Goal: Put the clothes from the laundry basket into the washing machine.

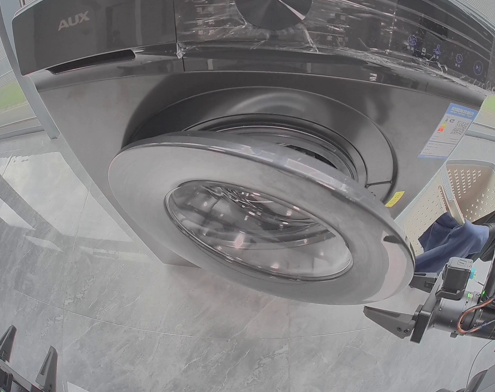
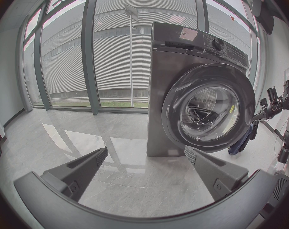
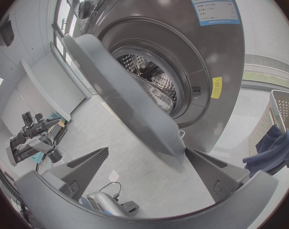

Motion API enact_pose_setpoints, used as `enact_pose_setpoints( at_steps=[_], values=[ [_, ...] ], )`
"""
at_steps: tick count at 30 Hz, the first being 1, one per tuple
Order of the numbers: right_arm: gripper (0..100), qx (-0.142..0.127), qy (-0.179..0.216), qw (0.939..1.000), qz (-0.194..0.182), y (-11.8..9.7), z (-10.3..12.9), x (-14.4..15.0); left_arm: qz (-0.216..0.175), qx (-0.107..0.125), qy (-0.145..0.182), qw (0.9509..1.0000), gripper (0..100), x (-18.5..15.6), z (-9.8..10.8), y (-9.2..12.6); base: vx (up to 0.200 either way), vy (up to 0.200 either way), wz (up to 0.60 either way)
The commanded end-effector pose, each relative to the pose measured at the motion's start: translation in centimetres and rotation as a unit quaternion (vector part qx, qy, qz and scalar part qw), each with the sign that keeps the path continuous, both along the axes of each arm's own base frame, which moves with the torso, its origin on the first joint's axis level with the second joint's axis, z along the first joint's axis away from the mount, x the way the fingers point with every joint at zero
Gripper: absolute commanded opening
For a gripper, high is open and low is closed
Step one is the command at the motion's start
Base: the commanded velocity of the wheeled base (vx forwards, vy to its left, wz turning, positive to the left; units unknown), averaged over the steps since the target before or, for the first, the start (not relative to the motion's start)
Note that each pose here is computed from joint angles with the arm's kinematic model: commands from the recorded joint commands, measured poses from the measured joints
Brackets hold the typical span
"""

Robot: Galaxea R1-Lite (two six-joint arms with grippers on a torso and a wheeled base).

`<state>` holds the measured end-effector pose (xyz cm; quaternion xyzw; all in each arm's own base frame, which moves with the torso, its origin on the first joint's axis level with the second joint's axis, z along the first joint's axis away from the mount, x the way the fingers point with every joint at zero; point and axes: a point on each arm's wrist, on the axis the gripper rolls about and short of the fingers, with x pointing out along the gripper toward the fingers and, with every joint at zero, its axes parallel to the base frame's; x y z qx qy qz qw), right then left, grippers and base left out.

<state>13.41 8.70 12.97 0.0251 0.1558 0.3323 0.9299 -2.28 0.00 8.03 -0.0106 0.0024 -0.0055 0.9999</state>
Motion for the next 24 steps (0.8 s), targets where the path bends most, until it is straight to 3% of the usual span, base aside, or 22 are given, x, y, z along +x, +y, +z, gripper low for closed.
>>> enact_pose_setpoints(
  at_steps=[1, 5, 11, 19, 24],
  values=[
    [100, 0.001, -0.001, 1.0, 0.004, 0.0, 0.0, -0.3, 0.0, 0.0, 0.004, 1.0, 100, 0.1, -0.5, 0.0, 0.0, 0.0, 0.0],
    [100, 0.006, -0.008, 0.9999, -0.003, 0.3, 0.3, 0.3, 0.0, 0.0, 0.004, 1.0, 100, 0.1, -0.5, 0.0, 0.0, 0.0, 0.0],
    [100, 0.002, -0.001, 1.0, -0.001, 0.4, 0.1, 0.4, 0.0, 0.0, 0.004, 1.0, 100, 0.1, -0.5, 0.0, -0.2, 0.0, 0.0],
    [100, -0.004, 0.014, 0.9985, 0.052, 1.4, -0.6, -1.2, 0.0, 0.0, 0.004, 1.0, 100, 0.1, -0.5, 0.0, 0.0, 0.0, 0.0],
    [100, 0.0, 0.006, 0.9996, 0.027, 1.1, -0.3, -0.4, 0.0, 0.0, 0.004, 1.0, 100, 0.1, -0.5, 0.0, 0.0, 0.0, 0.0]
  ],
)
